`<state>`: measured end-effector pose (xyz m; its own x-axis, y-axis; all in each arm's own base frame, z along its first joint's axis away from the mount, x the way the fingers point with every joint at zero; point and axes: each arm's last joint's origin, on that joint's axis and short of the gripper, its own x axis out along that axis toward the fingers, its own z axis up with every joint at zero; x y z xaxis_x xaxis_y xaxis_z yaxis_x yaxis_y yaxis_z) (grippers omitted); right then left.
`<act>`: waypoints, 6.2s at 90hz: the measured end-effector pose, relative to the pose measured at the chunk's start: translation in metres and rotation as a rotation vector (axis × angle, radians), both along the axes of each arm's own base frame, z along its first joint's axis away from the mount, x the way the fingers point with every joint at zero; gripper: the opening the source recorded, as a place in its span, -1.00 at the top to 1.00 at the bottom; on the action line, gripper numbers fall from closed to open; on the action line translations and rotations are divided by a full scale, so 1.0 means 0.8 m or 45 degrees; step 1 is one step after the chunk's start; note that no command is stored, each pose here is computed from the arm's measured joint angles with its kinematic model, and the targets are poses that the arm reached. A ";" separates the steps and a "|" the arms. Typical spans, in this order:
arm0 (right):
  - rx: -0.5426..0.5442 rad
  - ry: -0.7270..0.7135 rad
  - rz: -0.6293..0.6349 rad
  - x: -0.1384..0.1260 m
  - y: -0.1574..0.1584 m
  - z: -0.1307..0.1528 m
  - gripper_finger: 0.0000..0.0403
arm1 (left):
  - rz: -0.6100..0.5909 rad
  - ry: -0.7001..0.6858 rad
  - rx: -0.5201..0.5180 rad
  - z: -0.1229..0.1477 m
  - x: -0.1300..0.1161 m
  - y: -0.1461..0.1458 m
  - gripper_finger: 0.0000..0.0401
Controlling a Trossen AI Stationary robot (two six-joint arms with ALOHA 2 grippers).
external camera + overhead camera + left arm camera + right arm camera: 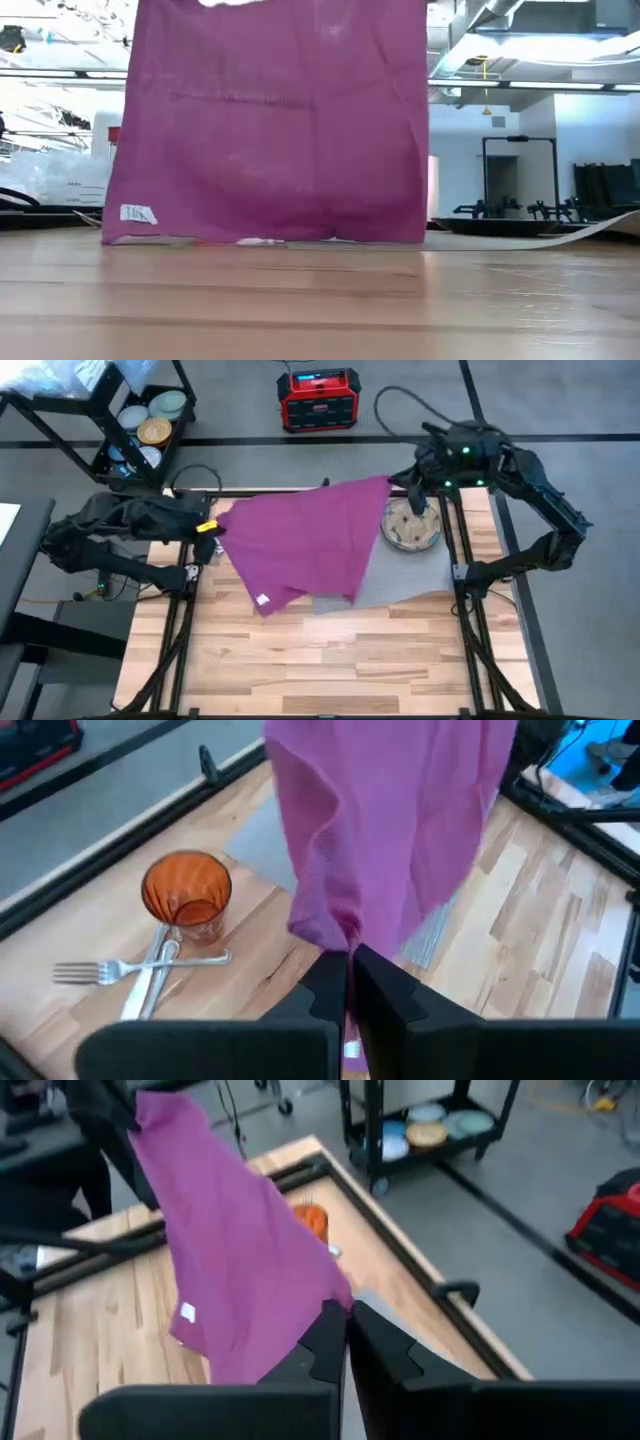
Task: Set table place
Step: Fold the purple napkin
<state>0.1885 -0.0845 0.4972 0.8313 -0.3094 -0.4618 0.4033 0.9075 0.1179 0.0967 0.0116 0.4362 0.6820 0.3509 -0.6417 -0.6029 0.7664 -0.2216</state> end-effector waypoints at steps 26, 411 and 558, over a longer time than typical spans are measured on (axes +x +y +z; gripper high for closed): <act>-0.026 -0.011 -0.060 -0.020 -0.006 0.016 1.00 | 0.021 -0.095 0.076 0.036 -0.026 0.001 1.00; 0.225 -0.219 0.490 -0.036 0.134 0.027 1.00 | -0.098 -0.581 0.291 0.043 0.048 -0.166 1.00; 0.346 -0.097 0.053 0.007 0.044 -0.223 1.00 | 0.543 -0.237 0.167 -0.127 -0.018 -0.040 1.00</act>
